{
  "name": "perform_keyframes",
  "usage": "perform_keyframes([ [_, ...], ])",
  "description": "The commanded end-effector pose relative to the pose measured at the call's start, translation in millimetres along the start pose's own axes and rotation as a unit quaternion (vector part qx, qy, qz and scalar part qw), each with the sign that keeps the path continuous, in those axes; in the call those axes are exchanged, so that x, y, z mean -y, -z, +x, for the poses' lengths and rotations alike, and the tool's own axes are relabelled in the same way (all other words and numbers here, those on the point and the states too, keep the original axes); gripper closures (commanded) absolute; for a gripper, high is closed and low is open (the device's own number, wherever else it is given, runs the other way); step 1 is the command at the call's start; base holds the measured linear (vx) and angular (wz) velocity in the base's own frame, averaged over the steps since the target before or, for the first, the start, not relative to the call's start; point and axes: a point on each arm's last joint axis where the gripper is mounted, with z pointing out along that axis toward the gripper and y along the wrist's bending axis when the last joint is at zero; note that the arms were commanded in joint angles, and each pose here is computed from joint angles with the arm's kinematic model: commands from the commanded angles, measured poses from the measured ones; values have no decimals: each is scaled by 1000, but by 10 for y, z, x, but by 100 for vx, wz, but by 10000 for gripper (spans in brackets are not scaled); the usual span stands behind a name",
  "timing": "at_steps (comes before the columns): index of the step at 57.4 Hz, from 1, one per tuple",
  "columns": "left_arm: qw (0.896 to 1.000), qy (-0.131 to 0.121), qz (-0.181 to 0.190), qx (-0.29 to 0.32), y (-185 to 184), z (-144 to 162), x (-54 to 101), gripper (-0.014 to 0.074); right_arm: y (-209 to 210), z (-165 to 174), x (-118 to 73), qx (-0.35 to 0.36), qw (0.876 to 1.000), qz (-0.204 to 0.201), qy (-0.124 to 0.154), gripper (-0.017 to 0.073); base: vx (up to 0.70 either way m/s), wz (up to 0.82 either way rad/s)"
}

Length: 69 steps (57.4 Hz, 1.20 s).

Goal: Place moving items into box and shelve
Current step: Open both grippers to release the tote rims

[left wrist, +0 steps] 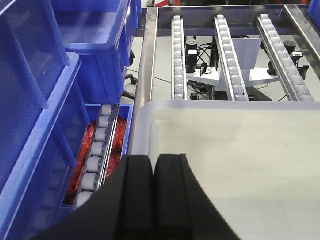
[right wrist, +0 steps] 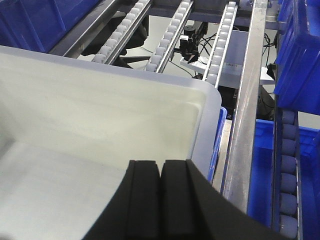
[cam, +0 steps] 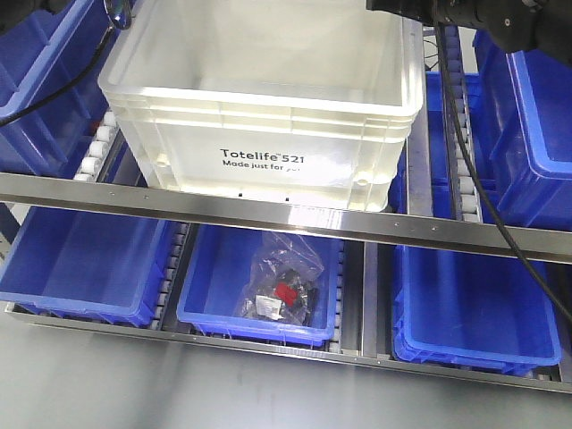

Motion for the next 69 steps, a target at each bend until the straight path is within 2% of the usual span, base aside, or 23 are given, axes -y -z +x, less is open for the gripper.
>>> perform_keyframes([
  [1,997,9,18,81,321,-413,-6,601,271,-380,-8,83,996,-10,7,567,0,0],
  [20,997,10,13,70,330,-398,-9,601,272,-381,-9,84,996,-10,7,567,0,0],
  [23,998,8,15,64,367,-391,31,601,272,-381,-9,84,996,-10,7,567,0,0],
  [27,997,3,25,68,441,-377,70,601,271,-380,-8,83,996,-10,7,567,0,1],
  [34,993,-8,70,97,674,-239,127,601,271,-379,-8,83,997,-10,7,567,0,0],
  [38,987,16,107,118,926,-130,151,601,271,-378,-8,82,997,-9,7,567,0,0],
  [43,983,15,127,128,1260,23,119,600,271,-378,-8,82,997,-9,7,567,0,0],
  [50,983,30,131,127,1773,227,-7,600,271,-378,-8,82,997,-9,7,567,0,0],
  [54,983,29,128,131,2021,365,-98,600,271,-378,-8,82,997,-9,7,567,0,0],
  [58,982,28,124,137,2143,520,-183,600,271,-378,-8,82,997,-9,7,567,0,0],
  [62,983,36,125,132,2225,805,-260,600,271,-378,-8,82,997,-9,7,567,0,0],
  [69,977,96,135,131,2351,1341,-350,600,271,-378,-8,82,997,-9,7,567,0,0],
])
